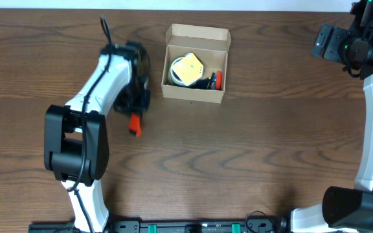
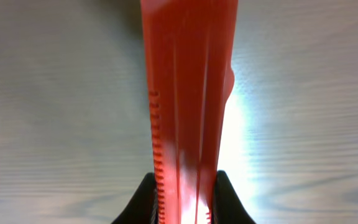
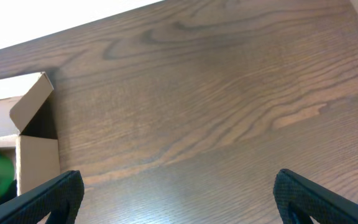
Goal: Pack container
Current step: 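Lower the left gripper onto the red box cutter and grasp it, then lift the red box cutter and carry it over the box, then lower the box cutter into the box, release, and withdraw left gripper, then move both grippers to the box lid flaps on either side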
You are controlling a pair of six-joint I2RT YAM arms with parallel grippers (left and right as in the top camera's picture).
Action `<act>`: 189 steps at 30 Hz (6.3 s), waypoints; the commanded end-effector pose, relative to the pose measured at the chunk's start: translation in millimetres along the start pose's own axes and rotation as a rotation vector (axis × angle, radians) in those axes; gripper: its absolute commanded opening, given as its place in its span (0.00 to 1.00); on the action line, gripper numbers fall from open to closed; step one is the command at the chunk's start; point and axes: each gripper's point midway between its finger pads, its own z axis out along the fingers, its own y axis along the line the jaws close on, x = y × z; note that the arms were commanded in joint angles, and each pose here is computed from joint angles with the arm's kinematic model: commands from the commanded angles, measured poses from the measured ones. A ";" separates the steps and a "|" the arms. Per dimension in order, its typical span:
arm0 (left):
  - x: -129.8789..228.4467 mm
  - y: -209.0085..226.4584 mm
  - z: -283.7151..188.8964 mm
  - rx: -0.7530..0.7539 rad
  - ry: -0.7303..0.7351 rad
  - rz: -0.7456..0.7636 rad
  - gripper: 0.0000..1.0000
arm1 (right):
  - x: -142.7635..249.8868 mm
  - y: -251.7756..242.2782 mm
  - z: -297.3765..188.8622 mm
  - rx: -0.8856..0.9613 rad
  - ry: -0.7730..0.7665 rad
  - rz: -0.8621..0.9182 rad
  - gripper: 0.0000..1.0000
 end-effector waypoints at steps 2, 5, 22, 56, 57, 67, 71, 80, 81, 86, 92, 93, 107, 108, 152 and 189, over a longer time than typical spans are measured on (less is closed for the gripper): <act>-24.2 1.9 -54.4 -0.031 -0.136 0.125 0.06 | 1.9 -4.9 3.3 0.016 0.009 0.007 0.99; -27.7 -4.0 -82.1 -0.041 -0.176 0.288 0.06 | 1.9 -4.9 3.3 0.016 0.009 0.007 0.99; -42.1 -90.8 -130.0 -0.168 -0.342 1.143 0.06 | 1.9 -4.9 3.3 0.016 0.009 0.007 0.99; -94.4 -140.3 -91.4 -0.145 -0.473 1.580 0.06 | 1.9 -4.9 3.3 0.016 0.009 0.007 0.99; -97.4 -138.5 -86.7 -0.155 -0.461 1.578 0.06 | 1.9 -4.9 3.3 0.016 0.009 0.007 0.99; -109.2 -135.9 -71.4 -0.177 -0.441 1.572 0.06 | 1.9 -4.9 3.3 0.016 0.009 0.007 0.99; -111.3 -133.6 -68.3 -0.178 -0.435 1.568 0.06 | 1.9 -4.9 3.3 0.016 0.009 0.007 0.99; -114.7 -129.7 -51.3 -0.161 -0.399 1.569 0.06 | 1.9 -4.9 3.3 0.016 0.009 0.007 0.99; -115.2 -129.7 -50.0 -0.160 -0.398 1.569 0.06 | 1.9 -4.9 3.3 0.016 0.009 0.007 0.99; -118.0 -130.2 -39.2 -0.148 -0.384 1.570 0.06 | 1.9 -4.9 3.3 0.016 0.009 0.007 0.99; -117.7 -129.9 -33.6 -0.140 -0.370 1.569 0.06 | 1.9 -4.9 3.3 0.016 0.009 0.007 0.99; -117.7 -129.9 -33.6 -0.140 -0.370 1.568 0.06 | 1.9 -4.9 3.3 0.016 0.009 0.007 0.99; -123.6 -133.1 -39.1 -0.123 -0.403 1.420 0.69 | 1.9 -4.9 3.3 0.016 0.009 0.007 0.99; -124.6 -133.3 -41.2 -0.123 -0.409 1.406 0.71 | 1.9 -4.9 3.3 0.016 0.009 0.007 0.99; -60.9 -14.7 -138.6 -0.001 -0.235 -0.218 0.27 | 1.9 -4.9 3.3 0.016 0.009 0.007 0.99; -142.4 -20.1 -29.9 0.711 -0.131 -0.052 0.11 | 107.5 147.9 161.3 -0.588 0.617 0.293 0.01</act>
